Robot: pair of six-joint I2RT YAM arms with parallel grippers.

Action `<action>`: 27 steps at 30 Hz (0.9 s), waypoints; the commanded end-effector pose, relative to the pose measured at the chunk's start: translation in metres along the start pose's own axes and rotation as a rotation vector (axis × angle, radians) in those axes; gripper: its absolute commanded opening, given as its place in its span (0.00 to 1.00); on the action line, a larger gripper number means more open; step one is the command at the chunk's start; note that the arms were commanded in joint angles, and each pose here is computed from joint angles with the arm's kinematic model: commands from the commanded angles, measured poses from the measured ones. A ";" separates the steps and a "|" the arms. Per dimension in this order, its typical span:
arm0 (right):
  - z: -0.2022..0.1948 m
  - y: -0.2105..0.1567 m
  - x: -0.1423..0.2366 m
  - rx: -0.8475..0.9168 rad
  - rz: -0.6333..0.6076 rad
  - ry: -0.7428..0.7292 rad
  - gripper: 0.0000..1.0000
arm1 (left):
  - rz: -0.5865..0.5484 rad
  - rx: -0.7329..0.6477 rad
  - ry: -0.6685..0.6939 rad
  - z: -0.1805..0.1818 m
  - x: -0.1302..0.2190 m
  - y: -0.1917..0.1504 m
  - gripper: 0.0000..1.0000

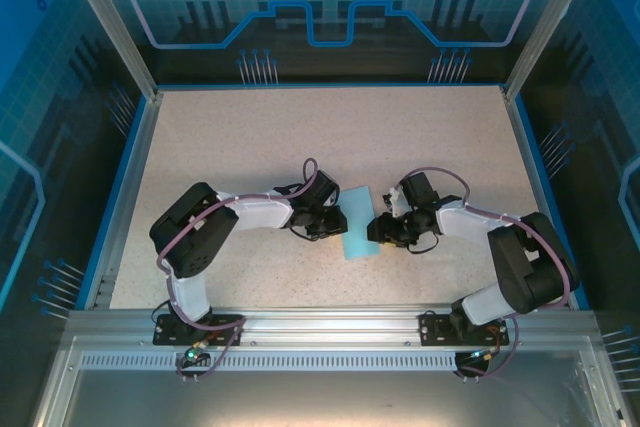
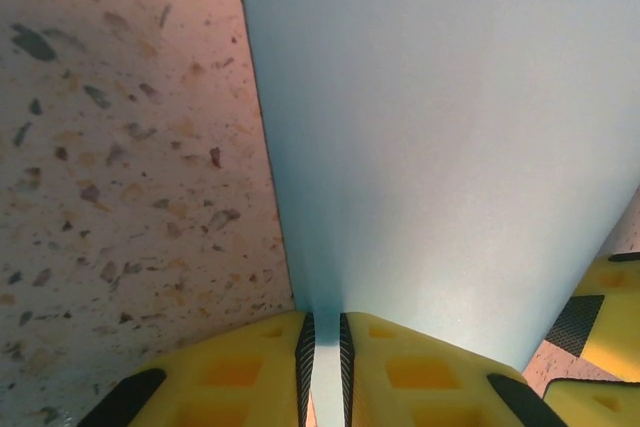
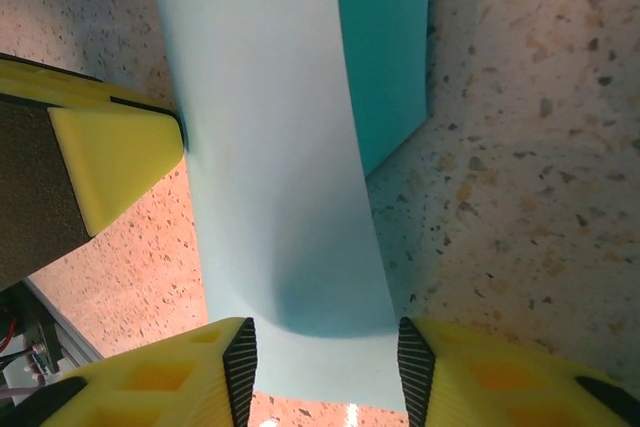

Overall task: Fold a paper plane with a square sheet of paper (pick it up from the middle)
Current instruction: Third fold the triangle at the center of the table.

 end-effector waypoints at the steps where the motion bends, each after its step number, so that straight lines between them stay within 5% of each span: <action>1: -0.002 0.000 0.005 -0.009 -0.019 0.025 0.46 | 0.044 0.004 0.055 0.011 -0.005 -0.009 0.21; 27: 0.010 0.045 0.005 0.102 -0.006 0.161 0.51 | 0.048 0.005 0.067 0.014 -0.003 -0.013 0.21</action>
Point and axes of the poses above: each hand's point on the last joint's axis, 136 mm out from that joint toward the fingers, its own x axis back along the fingers, its own z axis along the line the jaws close on, y = z × x, the point moved 7 cm from there along x, back along the fingers, and after that the axes turned 4 degrees about x, right-handed, at the moved point
